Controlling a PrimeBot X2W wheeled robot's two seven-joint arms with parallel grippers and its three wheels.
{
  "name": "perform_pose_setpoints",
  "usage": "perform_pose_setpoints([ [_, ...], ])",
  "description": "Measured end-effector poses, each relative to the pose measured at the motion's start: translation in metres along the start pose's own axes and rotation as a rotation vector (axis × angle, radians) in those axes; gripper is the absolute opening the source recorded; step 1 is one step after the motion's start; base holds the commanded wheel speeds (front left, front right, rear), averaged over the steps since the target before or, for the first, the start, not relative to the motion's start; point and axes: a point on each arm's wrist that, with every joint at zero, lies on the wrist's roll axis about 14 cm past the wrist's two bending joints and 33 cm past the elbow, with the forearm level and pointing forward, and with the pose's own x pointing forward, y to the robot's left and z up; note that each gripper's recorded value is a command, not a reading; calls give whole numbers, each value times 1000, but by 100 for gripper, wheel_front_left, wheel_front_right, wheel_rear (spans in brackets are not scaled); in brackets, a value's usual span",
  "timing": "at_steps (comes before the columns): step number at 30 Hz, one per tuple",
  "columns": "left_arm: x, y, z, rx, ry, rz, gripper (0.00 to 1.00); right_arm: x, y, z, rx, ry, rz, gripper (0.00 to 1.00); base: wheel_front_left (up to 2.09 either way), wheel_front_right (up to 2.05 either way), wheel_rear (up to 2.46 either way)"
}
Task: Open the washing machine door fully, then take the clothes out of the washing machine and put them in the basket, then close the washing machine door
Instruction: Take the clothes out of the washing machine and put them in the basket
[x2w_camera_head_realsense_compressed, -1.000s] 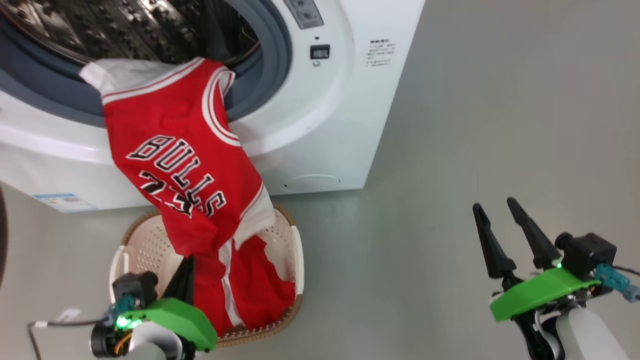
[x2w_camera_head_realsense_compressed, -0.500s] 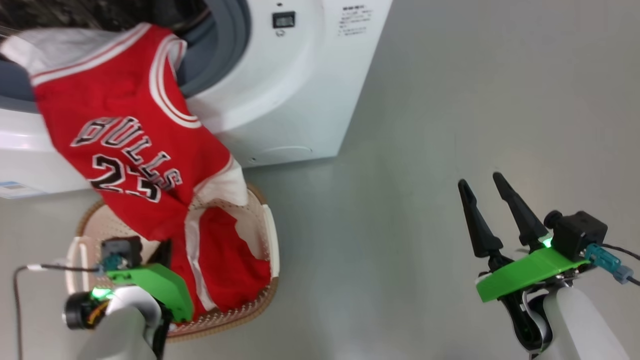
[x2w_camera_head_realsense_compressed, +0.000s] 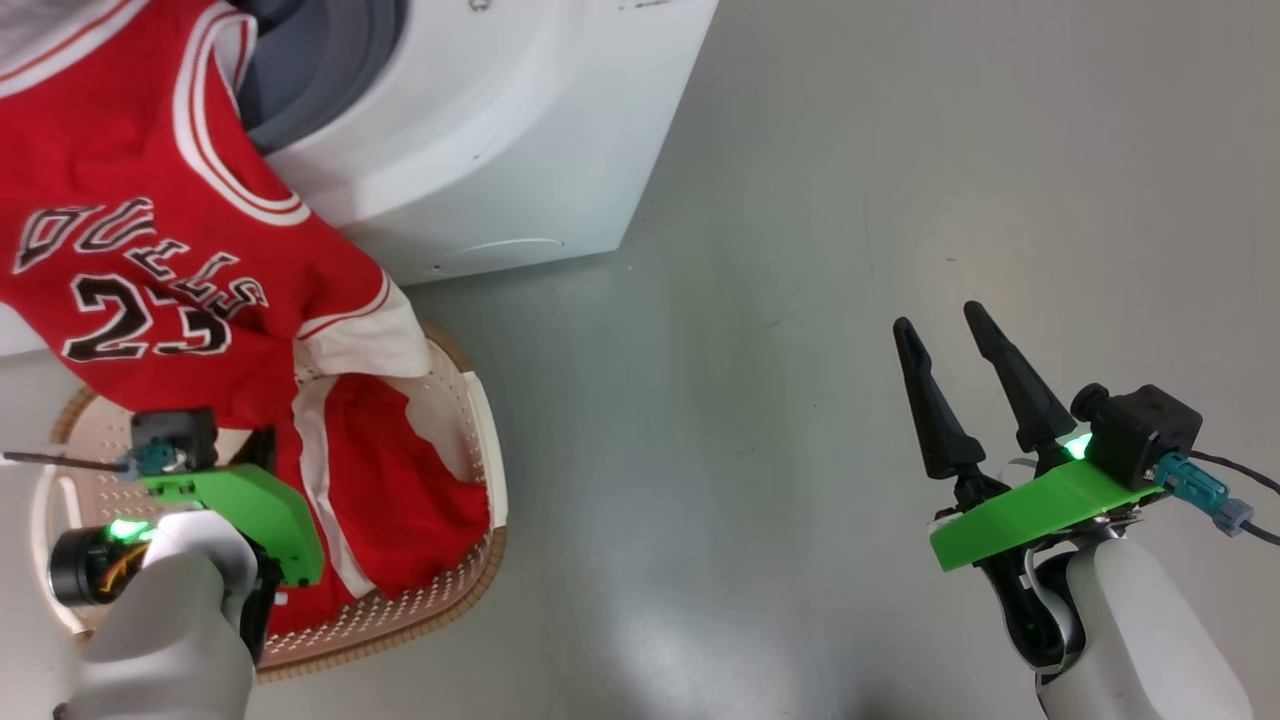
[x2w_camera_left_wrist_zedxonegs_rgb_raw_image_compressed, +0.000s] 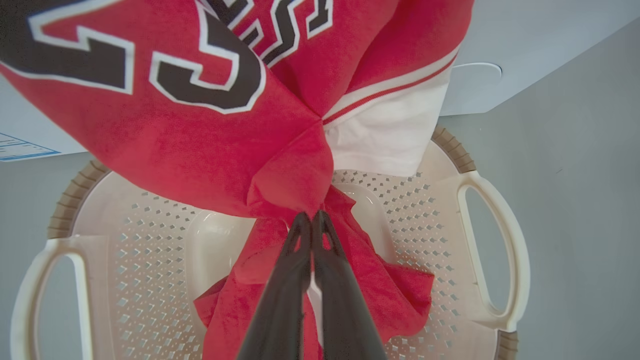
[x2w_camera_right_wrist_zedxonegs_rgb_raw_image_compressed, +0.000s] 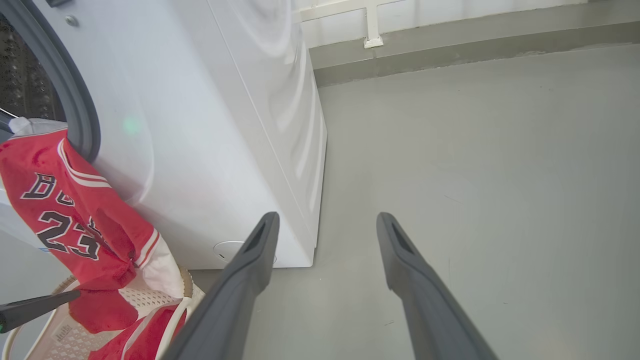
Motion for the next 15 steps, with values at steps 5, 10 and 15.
perform_pose_setpoints([
  [5, 4, 0, 1, -14, 0, 0, 100, 1, -2, -3, 2, 6, -7, 100, 0, 0, 0],
  [10, -2, 4, 7, -33, -20, 15, 100, 2, 4, 1, 7, -4, 7, 100, 0, 0, 0],
  [15, -11, -2, 18, -59, -62, 14, 100, 2, 11, 8, 11, -20, 25, 100, 0, 0, 0],
])
